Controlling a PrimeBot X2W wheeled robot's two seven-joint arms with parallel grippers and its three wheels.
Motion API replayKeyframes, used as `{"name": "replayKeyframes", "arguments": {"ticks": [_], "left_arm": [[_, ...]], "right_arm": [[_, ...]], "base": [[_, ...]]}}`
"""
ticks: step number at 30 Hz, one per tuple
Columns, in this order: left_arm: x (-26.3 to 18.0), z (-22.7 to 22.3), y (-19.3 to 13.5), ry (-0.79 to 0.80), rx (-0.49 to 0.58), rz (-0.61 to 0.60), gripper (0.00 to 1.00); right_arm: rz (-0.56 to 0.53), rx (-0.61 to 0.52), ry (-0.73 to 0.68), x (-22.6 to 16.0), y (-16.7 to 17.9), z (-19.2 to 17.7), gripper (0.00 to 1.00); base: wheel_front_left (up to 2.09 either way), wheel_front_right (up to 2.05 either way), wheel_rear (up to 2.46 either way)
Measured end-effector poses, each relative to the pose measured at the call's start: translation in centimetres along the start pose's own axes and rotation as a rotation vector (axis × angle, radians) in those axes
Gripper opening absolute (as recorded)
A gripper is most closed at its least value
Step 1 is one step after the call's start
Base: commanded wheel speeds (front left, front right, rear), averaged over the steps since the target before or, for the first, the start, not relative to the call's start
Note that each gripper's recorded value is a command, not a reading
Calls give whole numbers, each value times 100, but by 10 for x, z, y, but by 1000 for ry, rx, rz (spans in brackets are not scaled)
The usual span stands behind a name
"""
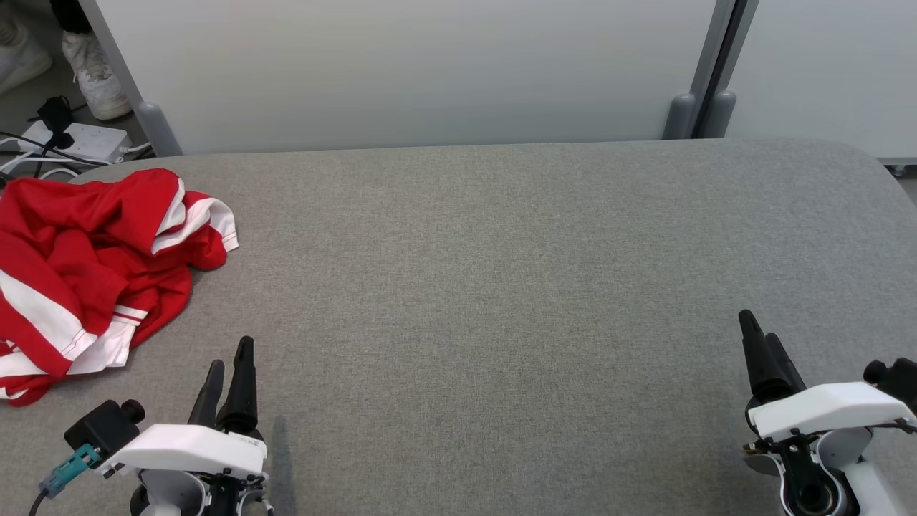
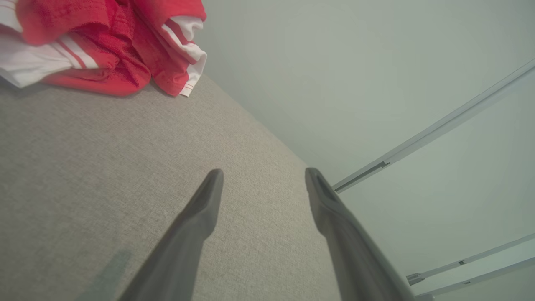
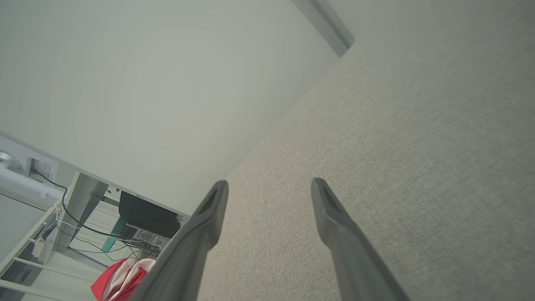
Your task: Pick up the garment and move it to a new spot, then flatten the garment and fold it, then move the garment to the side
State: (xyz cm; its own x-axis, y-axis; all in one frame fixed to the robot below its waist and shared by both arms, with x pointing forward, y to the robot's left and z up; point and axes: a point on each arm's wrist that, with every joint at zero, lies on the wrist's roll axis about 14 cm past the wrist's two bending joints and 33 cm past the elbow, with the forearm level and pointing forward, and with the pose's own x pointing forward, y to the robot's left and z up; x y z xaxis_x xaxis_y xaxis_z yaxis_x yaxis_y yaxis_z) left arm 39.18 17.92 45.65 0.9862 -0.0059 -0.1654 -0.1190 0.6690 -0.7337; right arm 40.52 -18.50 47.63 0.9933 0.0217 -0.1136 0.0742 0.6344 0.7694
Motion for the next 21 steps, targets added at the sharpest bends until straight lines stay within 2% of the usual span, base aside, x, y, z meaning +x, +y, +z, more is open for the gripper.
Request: {"name": "replayKeyframes", "arguments": {"ticks": [21], "left_arm": [[8, 0, 0, -10, 243, -6, 100]], "right_arm": [[46, -245, -4, 13, 13, 5, 100]], "base": [[0, 0, 0]]}}
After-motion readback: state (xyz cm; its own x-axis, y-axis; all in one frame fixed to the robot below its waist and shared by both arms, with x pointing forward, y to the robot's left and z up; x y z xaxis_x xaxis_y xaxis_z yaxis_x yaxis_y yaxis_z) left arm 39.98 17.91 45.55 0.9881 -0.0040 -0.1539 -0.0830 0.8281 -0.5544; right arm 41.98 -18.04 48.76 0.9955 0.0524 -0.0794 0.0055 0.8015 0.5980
